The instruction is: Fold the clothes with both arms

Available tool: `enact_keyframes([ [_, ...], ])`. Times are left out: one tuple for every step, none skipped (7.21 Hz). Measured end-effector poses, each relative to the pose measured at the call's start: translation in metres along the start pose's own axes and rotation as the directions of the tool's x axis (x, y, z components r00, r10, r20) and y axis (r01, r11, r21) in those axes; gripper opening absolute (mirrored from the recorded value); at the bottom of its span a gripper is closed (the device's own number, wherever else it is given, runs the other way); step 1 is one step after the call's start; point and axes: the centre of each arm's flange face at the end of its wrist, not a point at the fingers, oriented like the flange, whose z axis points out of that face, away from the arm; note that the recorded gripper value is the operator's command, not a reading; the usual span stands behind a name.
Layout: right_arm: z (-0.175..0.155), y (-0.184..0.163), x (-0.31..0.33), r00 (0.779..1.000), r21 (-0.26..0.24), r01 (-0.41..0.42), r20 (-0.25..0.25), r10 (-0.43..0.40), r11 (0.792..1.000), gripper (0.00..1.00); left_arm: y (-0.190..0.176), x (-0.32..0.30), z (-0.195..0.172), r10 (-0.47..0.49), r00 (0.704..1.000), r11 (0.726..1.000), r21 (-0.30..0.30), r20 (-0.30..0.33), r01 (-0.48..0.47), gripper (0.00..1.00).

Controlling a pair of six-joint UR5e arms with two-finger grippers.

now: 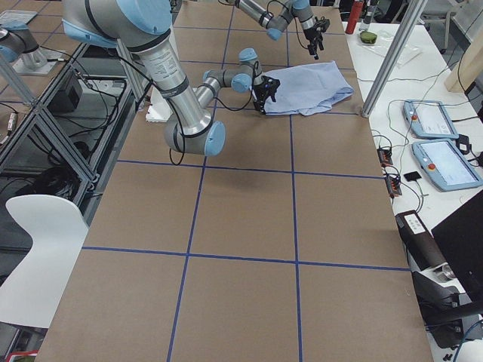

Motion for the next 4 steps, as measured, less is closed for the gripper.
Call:
enact_keyframes([
  [0.0061, 0.0037, -0.0048, 1.0, 0.006, -0.004, -0.009, 0.004, 1.0, 0.87, 0.0025, -0.0014, -0.0006, 0.0, 1.0, 1.0, -0.001, 0.001, 0.0, 1.0],
  [0.0116, 0.0069, -0.0061, 1.0, 0.009, -0.002, -0.019, 0.003, 1.0, 0.87, 0.0042, -0.0024, -0.0009, -0.001, 1.0, 1.0, -0.002, 0.001, 0.001, 1.0],
  [0.0146, 0.0092, -0.0059, 1.0, 0.011, 0.001, -0.025, -0.001, 1.0, 0.87, 0.005, -0.0029, -0.001, -0.001, 1.0, 1.0, -0.002, 0.002, 0.001, 1.0],
  [0.0155, 0.01, -0.0061, 1.0, 0.012, 0.005, -0.028, -0.004, 1.0, 0.87, 0.0052, -0.003, -0.001, -0.001, 1.0, 1.0, -0.002, 0.002, 0.001, 1.0],
])
